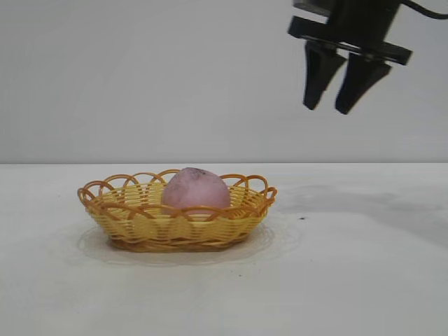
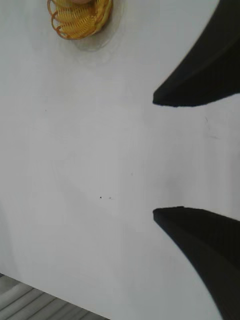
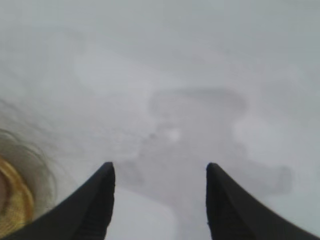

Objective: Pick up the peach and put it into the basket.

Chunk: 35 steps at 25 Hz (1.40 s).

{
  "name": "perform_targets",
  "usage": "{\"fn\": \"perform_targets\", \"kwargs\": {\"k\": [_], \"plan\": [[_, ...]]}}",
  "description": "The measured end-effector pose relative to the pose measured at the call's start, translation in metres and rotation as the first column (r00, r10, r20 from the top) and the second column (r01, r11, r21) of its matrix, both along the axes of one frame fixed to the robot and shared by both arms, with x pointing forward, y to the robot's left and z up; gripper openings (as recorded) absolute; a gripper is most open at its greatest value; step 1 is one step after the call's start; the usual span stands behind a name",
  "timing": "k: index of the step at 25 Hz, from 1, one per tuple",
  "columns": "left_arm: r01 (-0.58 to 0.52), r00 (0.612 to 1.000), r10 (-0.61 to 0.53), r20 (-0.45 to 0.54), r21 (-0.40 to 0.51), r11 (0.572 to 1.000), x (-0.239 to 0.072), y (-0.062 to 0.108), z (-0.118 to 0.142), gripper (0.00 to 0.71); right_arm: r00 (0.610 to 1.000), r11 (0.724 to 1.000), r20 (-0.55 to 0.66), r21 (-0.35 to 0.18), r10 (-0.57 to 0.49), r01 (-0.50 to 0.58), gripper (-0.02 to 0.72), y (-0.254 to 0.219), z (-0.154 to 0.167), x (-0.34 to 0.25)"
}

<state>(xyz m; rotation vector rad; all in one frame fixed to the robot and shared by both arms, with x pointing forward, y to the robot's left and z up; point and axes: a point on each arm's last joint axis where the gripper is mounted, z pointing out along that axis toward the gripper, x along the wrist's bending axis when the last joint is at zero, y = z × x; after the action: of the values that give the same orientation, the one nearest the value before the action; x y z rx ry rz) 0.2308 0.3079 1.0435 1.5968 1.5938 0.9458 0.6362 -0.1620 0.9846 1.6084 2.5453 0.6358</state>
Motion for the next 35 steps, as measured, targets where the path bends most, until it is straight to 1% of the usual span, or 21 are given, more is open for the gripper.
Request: {"fn": "perform_targets", "kwargs": {"k": [3,7,9,10,12,13,15,17,19,22,24,27,28,30,32,35], "plan": [[0.002,1.0,-0.002,0.0,-0.003,1.0,0.0,0.0,0.0,0.385,0.999,1.0,-0.031,-0.015,-0.016,0.015,0.349,-0.001,-0.011,0.0],[0.004,1.0,-0.004,0.0,-0.006,1.0,0.0,-0.001,0.0,0.385,0.999,0.999,-0.04,-0.018,-0.036,0.035,0.349,-0.001,-0.014,0.001],[0.004,1.0,-0.004,0.0,-0.006,1.0,0.0,-0.001,0.0,0.385,0.998,0.998,-0.037,-0.031,-0.051,0.049,0.349,-0.003,-0.015,0.001],[0.004,1.0,-0.004,0.0,-0.006,1.0,0.0,-0.001,0.0,0.385,0.998,0.997,-0.036,-0.045,-0.061,0.059,0.349,-0.004,-0.015,0.001],[0.004,1.0,-0.004,0.0,-0.006,1.0,0.0,-0.001,0.0,0.385,0.993,0.988,-0.029,-0.099,-0.118,0.114,0.349,-0.012,-0.016,0.003],[0.004,1.0,-0.004,0.0,-0.006,1.0,0.0,-0.001,0.0,0.385,0.989,0.981,-0.021,-0.131,-0.149,0.145,0.349,-0.018,-0.017,0.004],[0.004,1.0,-0.004,0.0,-0.006,1.0,0.0,-0.001,0.0,0.385,0.976,0.961,-0.005,-0.175,-0.217,0.213,0.349,-0.031,-0.017,0.008],[0.004,1.0,-0.004,0.001,-0.006,1.0,0.0,-0.001,0.0,0.385,0.967,0.948,0.006,-0.196,-0.253,0.25,0.349,-0.042,-0.017,0.01],[0.004,1.0,-0.004,0.001,-0.006,1.0,0.0,-0.001,0.0,0.385,0.959,0.94,0.024,-0.19,-0.283,0.282,0.349,-0.046,-0.012,0.011],[0.004,1.0,-0.004,0.002,-0.006,1.0,0.0,-0.001,0.0,0.385,0.951,0.937,0.073,-0.161,-0.302,0.31,0.349,-0.052,0.011,0.007],[0.004,1.0,-0.004,0.002,-0.006,1.0,0.0,-0.001,0.0,0.385,0.943,0.939,0.138,-0.123,-0.303,0.32,0.349,-0.054,0.042,-0.003],[0.004,1.0,-0.004,0.002,-0.006,1.0,0.0,-0.001,0.0,0.385,0.92,0.941,0.241,-0.06,-0.309,0.332,0.349,-0.06,0.092,-0.031],[0.004,1.0,-0.004,0.002,-0.006,1.0,0.0,-0.001,0.0,0.385,0.911,0.941,0.266,-0.041,-0.315,0.337,0.349,-0.063,0.105,-0.045],[0.004,1.0,-0.004,0.002,-0.006,1.0,0.0,-0.001,0.0,0.385,0.901,0.935,0.276,-0.025,-0.333,0.353,0.349,-0.069,0.114,-0.072],[0.004,1.0,-0.004,0.002,-0.006,1.0,0.0,-0.001,0.0,0.385,0.899,0.924,0.254,-0.039,-0.358,0.379,0.349,-0.078,0.106,-0.104],[0.004,1.0,-0.004,0.002,-0.006,1.0,0.0,-0.001,0.0,0.385,0.894,0.901,0.212,-0.101,-0.394,0.421,0.349,-0.092,0.084,-0.15]]}}
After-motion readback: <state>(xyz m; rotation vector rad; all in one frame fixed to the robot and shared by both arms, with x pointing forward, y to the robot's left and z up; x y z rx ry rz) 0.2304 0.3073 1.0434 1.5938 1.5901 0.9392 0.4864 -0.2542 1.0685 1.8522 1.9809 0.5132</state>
